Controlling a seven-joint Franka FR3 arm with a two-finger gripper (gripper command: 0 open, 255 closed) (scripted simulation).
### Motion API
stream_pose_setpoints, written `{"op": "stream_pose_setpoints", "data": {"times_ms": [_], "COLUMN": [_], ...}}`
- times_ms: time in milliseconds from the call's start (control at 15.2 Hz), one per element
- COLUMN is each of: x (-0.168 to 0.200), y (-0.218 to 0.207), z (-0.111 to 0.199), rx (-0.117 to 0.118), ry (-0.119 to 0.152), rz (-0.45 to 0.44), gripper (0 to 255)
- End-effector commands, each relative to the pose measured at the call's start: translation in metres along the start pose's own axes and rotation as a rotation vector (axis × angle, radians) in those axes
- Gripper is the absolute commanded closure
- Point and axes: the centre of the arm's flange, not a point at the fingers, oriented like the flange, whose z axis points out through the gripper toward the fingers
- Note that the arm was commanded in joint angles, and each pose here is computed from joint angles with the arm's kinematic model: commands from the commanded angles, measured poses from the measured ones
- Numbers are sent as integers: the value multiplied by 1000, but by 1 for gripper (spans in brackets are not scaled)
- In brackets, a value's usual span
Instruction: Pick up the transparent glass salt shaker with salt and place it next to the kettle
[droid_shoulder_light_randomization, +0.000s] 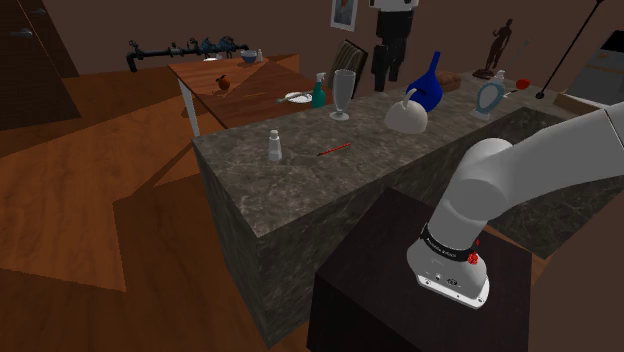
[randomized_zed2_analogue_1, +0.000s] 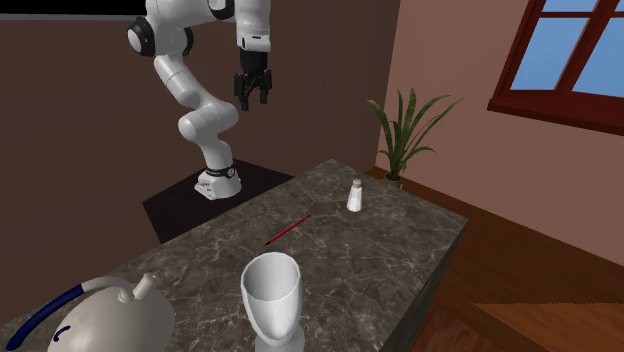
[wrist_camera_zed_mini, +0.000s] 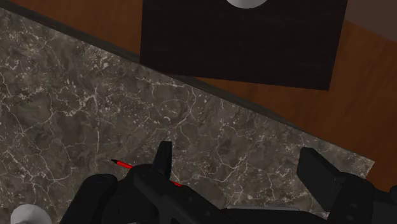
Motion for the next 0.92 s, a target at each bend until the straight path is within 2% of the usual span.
{"op": "stream_pose_setpoints", "data": {"times_ms": [0,858], "x": [0,154], "y": [0,-33], "z": [0,71], "rx": [0,-15], "ry": [0,-2], "rz": [0,-31], "gripper": [0,0]}}
